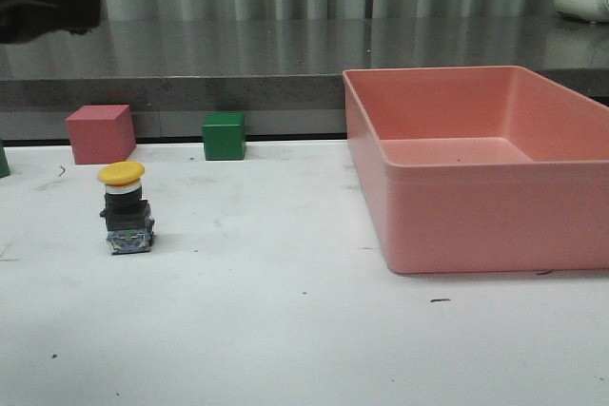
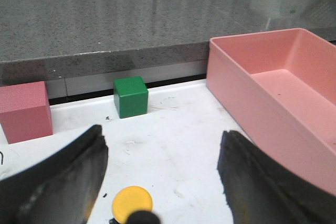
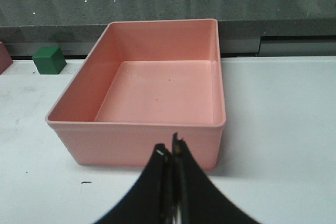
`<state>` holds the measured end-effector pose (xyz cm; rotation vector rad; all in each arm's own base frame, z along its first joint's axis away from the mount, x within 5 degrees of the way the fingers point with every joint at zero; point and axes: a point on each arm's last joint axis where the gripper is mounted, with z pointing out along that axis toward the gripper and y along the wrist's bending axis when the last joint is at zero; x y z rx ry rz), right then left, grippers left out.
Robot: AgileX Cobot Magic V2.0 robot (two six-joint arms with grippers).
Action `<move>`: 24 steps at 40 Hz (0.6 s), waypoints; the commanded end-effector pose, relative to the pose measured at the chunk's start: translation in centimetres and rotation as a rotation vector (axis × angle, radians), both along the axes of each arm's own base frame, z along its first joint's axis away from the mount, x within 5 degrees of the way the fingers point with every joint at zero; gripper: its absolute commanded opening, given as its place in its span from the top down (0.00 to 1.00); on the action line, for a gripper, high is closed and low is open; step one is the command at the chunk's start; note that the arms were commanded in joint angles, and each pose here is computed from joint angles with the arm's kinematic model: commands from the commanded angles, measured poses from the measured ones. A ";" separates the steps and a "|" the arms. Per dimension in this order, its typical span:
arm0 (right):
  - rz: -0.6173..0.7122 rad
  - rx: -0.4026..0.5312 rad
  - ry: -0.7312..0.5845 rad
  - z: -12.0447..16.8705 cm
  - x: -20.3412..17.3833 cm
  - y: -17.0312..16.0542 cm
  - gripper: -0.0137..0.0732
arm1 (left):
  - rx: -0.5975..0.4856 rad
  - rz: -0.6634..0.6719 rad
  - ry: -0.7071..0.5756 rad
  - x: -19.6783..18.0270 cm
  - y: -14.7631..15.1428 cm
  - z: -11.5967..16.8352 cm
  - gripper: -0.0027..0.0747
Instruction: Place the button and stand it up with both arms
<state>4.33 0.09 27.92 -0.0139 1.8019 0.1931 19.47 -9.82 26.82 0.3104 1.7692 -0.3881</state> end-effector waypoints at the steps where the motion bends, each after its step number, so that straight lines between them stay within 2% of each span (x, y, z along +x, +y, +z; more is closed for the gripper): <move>1: 0.005 -0.012 -0.099 1.5 0.1 0.0 0.91 | -0.068 -0.015 -0.086 -2.2 0.8 3.3 0.40; 5: 0.005 -0.012 -0.099 1.5 0.1 0.0 0.91 | -0.070 -0.031 -0.093 -4.5 2.0 4.6 0.48; 14: 0.005 -0.013 -0.098 1.5 0.1 0.0 0.91 | -0.012 -0.069 -0.059 -9.6 4.3 5.3 0.86; 16: 0.005 -0.013 -0.098 1.5 0.1 0.0 0.91 | -0.004 -0.072 -0.061 -10.5 4.8 5.3 0.91; 21: 0.005 -0.013 -0.098 1.5 0.1 0.0 0.91 | -0.014 -0.079 -0.083 -12.7 5.9 5.0 0.98; 24: 0.005 -0.013 -0.098 1.5 0.1 0.0 0.91 | -0.025 -0.082 -0.108 -14.1 6.6 4.8 0.98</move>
